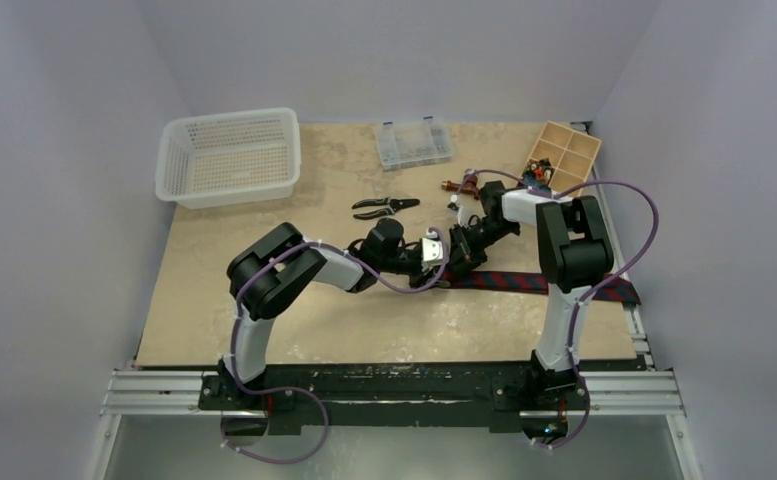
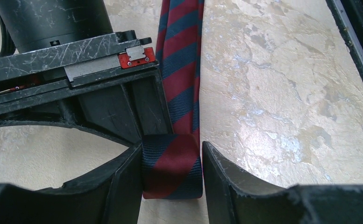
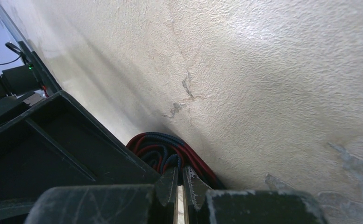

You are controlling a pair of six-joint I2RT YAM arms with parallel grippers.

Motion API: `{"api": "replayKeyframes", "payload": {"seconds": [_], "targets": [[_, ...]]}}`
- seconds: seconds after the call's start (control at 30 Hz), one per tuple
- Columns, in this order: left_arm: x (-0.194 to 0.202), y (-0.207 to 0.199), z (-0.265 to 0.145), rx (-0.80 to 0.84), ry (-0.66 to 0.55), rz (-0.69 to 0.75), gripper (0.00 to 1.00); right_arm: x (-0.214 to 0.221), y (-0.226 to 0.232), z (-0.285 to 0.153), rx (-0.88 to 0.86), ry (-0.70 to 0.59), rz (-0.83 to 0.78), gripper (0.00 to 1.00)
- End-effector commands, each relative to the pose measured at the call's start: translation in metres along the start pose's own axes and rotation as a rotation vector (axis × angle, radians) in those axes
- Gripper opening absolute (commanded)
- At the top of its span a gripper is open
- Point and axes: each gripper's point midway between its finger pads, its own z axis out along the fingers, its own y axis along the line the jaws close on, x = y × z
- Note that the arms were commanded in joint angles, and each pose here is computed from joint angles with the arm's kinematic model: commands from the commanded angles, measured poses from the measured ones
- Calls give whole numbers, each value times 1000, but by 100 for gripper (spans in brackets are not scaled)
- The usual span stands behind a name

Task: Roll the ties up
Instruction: Roll the tie at the center of the board.

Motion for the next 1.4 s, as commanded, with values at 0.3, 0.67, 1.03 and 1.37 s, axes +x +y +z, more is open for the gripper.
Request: {"api": "replayKeyframes", "payload": {"seconds": [0.3, 0.67, 1.03, 1.37], "targets": [[99, 4, -53, -223, 261, -201, 43, -39, -22, 32, 169, 28, -298, 0], [92, 14, -69, -240, 197, -282, 62, -22, -8, 17, 166, 51, -313, 0], [47, -12, -62, -25, 60, -120, 56, 1, -11, 30, 146, 28, -202, 0], [5, 2, -44, 4, -33, -91, 50, -11, -18, 33, 168, 7, -240, 0]]}}
